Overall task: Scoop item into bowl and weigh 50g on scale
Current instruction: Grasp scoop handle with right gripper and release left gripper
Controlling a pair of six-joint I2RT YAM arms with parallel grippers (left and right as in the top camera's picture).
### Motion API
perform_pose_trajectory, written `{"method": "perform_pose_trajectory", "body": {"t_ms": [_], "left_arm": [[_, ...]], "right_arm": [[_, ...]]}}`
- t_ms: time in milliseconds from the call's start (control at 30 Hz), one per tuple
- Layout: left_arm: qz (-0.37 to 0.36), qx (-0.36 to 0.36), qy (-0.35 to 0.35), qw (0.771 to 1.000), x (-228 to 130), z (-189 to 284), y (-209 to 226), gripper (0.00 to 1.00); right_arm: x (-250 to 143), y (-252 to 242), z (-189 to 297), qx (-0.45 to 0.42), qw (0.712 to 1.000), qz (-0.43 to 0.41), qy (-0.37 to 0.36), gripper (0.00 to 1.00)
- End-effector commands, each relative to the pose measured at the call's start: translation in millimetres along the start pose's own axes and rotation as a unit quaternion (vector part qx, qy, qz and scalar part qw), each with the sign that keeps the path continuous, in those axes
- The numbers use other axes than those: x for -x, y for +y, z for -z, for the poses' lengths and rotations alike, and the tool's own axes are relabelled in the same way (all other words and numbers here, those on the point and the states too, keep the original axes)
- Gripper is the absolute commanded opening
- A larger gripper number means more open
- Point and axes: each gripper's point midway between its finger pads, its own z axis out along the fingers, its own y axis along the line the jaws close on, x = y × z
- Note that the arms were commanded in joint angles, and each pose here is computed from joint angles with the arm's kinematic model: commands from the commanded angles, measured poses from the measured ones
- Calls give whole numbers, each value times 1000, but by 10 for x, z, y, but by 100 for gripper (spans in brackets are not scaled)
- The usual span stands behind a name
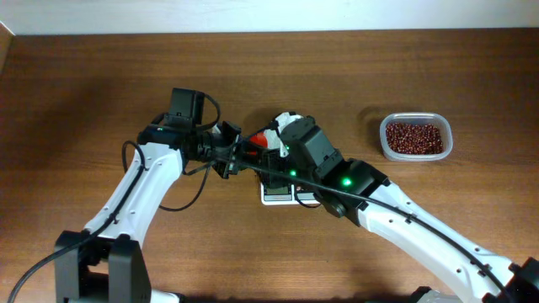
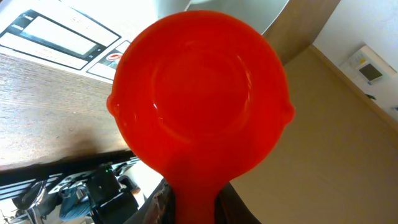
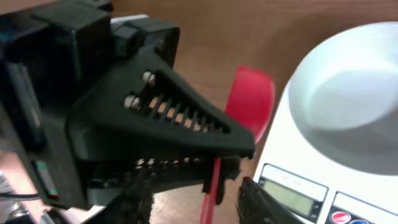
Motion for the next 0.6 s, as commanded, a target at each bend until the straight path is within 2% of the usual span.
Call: {"method": "perform_pose_trajectory", "body": {"t_ms": [0,167,333,433,567], "left_arm": [[-11,-10,-3,1000,-57,54,-91,0],[-12,-11,-3,1000,-57,54,-94,0],[-12,-12,-3,1000,-55,55,-98,0],[-12,-12,-1,1000,-62,55,-99,0],[-12,-12,-1,1000,-61,55,-99,0]], "right_arm": [[139,-57,3,-29,999,-6,-31,34],[114,-80,-37,-32,998,-38,-27,21],[108,-76,-38,-30,998,-49,-26,19],[106,-77,-38,-30,998,-49,-25,10],[83,-85,-39,-32,998,-49,-21,9]]}}
